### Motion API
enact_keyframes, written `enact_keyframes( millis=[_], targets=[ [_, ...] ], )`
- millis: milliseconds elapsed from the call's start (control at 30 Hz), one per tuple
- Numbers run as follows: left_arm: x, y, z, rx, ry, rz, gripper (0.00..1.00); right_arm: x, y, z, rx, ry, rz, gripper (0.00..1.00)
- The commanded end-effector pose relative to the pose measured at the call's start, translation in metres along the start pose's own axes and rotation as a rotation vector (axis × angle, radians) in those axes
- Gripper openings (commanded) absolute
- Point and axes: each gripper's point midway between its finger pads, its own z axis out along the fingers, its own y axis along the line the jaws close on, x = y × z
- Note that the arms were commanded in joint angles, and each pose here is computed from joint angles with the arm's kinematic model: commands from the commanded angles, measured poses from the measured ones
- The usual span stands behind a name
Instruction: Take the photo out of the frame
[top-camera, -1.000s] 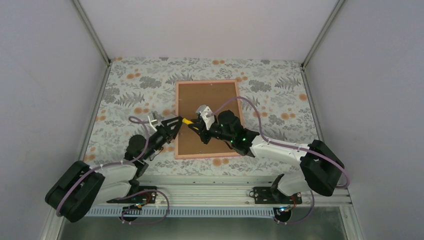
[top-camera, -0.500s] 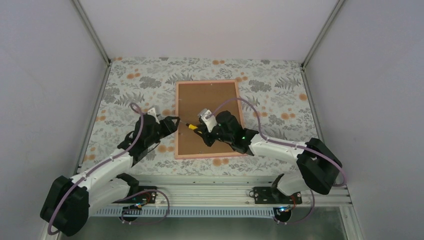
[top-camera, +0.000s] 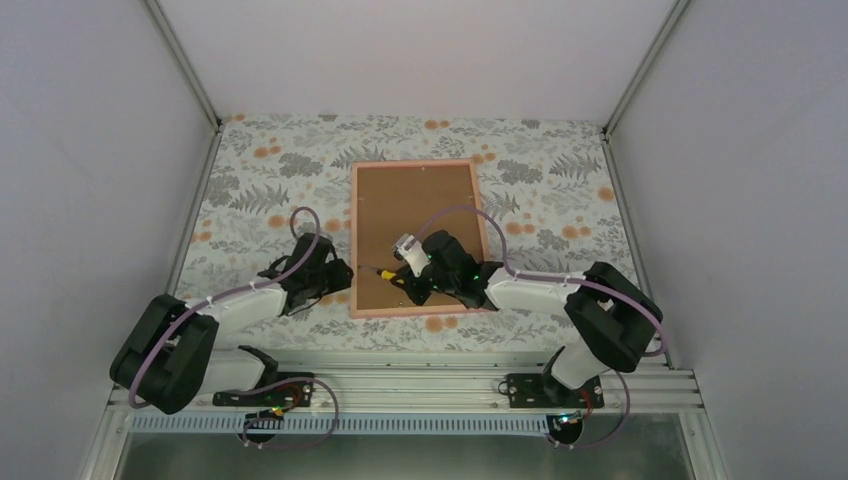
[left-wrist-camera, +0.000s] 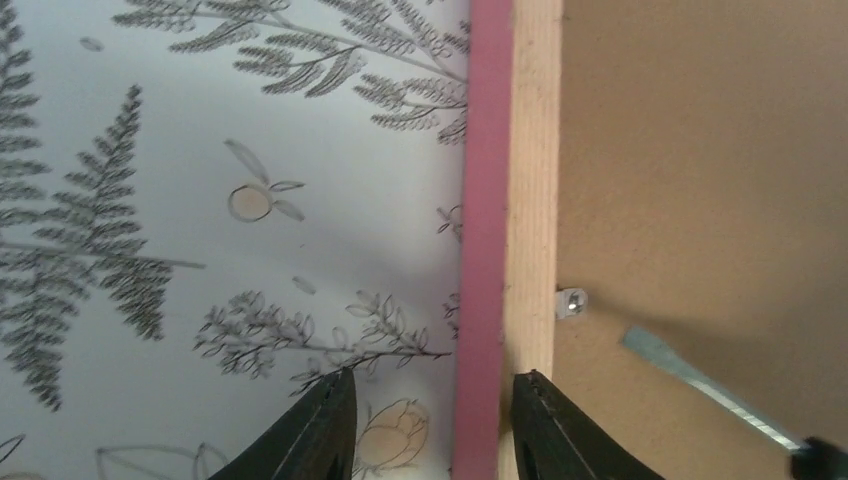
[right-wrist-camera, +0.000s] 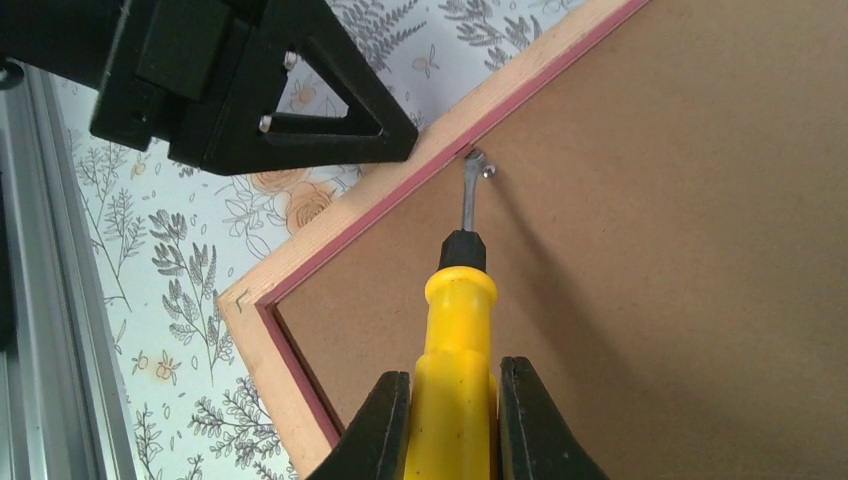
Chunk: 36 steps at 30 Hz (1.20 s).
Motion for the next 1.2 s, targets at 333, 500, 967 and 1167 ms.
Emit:
enact_keyframes(
  millis=[333,500,967,1167],
  targets=[
    [0.022,-0.004,0.009,0.075,0.078,0.005,0.39,0.016,0.009,0.018,-0.056,0.032,0.018,0.04],
    [0.033,0.0,0.015,0.072,0.122,0.002,0.33,0.012,0.0,0.019,-0.009,0.017,0.033,0.04],
    [0.052,0.011,0.015,0.055,0.162,-0.005,0.12,-0.005,0.0,0.023,-0.003,-0.053,0.07,0.04],
    [0.056,0.008,0.015,0.056,0.168,-0.001,0.09,-0.016,-0.015,0.018,0.109,-0.122,0.133,0.04]
  ],
)
